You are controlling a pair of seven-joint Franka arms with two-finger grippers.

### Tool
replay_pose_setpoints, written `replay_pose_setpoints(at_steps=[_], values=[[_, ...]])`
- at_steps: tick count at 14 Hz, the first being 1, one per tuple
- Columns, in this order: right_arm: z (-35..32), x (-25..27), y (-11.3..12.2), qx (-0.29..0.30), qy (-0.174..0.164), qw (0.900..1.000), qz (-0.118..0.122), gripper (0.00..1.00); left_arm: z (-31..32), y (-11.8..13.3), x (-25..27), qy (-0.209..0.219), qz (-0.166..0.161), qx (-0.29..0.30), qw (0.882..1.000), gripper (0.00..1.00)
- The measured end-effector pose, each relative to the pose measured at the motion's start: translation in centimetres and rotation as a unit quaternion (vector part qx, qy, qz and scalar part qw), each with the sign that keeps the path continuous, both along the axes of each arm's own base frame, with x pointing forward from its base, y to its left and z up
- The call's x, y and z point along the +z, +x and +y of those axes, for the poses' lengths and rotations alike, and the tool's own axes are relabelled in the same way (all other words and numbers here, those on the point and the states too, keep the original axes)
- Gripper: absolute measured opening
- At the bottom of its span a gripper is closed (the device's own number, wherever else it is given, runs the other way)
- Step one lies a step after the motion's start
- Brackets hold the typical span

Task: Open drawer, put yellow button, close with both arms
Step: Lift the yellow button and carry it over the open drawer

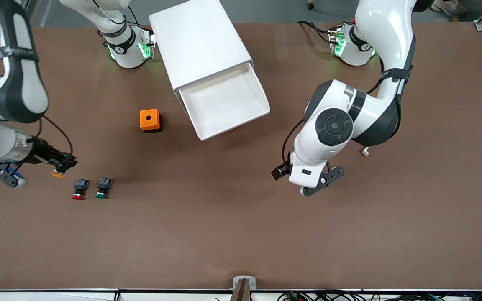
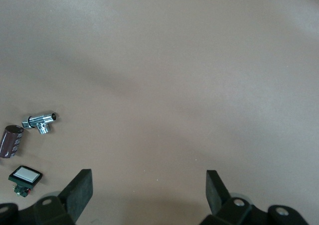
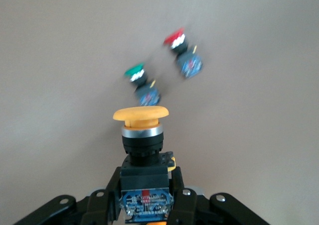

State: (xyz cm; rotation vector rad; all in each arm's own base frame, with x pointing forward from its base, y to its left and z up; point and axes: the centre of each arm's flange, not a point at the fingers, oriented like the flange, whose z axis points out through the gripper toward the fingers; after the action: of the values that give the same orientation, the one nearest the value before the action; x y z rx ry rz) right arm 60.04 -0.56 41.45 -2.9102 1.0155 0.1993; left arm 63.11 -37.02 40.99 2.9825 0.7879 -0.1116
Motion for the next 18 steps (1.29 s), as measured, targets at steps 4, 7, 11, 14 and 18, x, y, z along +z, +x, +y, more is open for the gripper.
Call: replay_pose_setpoints(at_steps=[4, 7, 11, 14, 18], values=[[11.7, 3.6, -4.3, -0.084, 0.001, 0.996, 0.000, 0.41, -0.2, -0.2, -0.1, 0.003, -0.001, -0.003, 1.000, 1.00], [19.8, 6.3, -7.5, -0.128, 0.001, 0.992, -0.009, 0.41, -0.2, -0.2, -0.3, 0.004, 0.001, -0.003, 1.000, 1.00], [29.3, 7.8, -11.7, -0.162, 0.005, 0.987, -0.016, 0.41, -0.2, -0.2, -0.4, 0.004, 0.001, -0.003, 1.000, 1.00], [34.3, 8.7, -14.4, -0.165, 0.014, 0.986, -0.023, 0.41, -0.1, -0.1, -0.4, 0.004, 0.001, -0.002, 1.000, 1.00], [39.7, 7.6, -17.3, -0.161, 0.021, 0.986, -0.026, 0.41, -0.4, -0.3, -0.6, 0.005, 0.003, -0.004, 1.000, 1.00]])
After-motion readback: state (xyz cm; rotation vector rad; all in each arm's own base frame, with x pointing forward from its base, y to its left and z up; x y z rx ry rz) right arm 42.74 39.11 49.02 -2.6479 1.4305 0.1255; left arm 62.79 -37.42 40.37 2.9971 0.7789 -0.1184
